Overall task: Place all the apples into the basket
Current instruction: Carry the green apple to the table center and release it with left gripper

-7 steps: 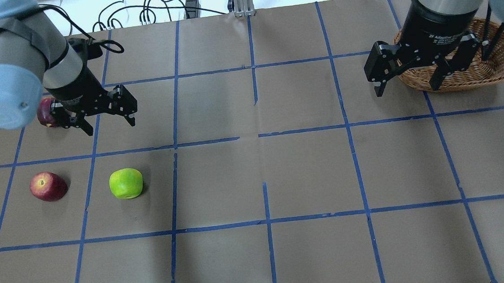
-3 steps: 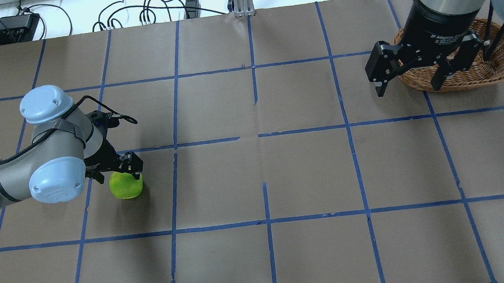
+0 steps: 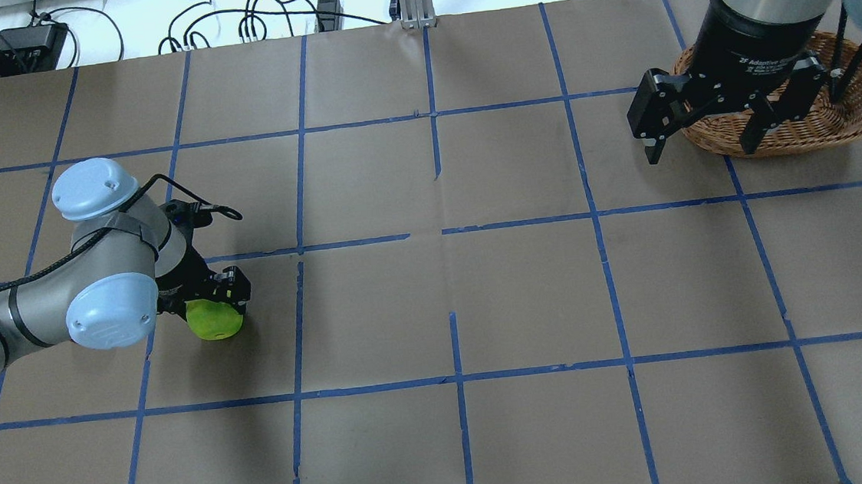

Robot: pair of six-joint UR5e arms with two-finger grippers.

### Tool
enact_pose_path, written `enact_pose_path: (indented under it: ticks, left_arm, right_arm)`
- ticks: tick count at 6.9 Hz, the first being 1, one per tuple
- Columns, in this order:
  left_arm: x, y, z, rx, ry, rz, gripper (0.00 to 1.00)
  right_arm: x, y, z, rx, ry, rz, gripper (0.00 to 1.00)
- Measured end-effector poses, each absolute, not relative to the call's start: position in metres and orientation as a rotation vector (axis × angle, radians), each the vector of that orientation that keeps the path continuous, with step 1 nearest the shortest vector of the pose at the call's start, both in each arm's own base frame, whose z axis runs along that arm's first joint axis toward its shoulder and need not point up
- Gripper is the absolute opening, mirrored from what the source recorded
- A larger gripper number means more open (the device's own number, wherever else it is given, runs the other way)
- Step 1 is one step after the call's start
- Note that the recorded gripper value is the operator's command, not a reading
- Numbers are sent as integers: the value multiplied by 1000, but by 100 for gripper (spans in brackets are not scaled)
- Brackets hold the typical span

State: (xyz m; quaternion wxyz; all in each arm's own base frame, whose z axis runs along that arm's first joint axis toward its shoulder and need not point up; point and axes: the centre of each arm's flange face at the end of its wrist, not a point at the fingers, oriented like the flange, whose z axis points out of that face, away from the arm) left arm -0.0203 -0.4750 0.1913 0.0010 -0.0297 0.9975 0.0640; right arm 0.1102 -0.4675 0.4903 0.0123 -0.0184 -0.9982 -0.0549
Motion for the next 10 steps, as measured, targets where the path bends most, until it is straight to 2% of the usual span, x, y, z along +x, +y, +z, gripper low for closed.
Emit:
enact_pose_path:
  ticks: [2, 4, 5, 6, 7, 9, 10]
  left_arm:
    - [-47, -504, 224, -316, 3192, 170, 19]
    - [-153, -540, 261, -531, 3208, 194, 19]
    - [-214, -545, 259, -632, 3226, 214, 21]
    - [-270, -544, 248, -666, 3264, 206, 54]
    - [-310, -542, 228, -664, 3281, 180, 100]
    - [-332, -545, 205, -648, 3278, 138, 100]
    - [-329, -553, 216, -639, 3291, 103, 100]
  right_arm:
    - [109, -468, 490, -60, -3112, -173, 100]
    - [109, -468, 490, -67, -3111, -177, 100]
    - [108, -468, 488, -68, -3111, -183, 100]
    - [108, -469, 487, -67, -3112, -185, 100]
    - [107, -469, 485, -64, -3112, -188, 100]
    - [107, -472, 476, -69, -3111, -219, 100]
    - [107, -478, 465, -66, -3113, -256, 100]
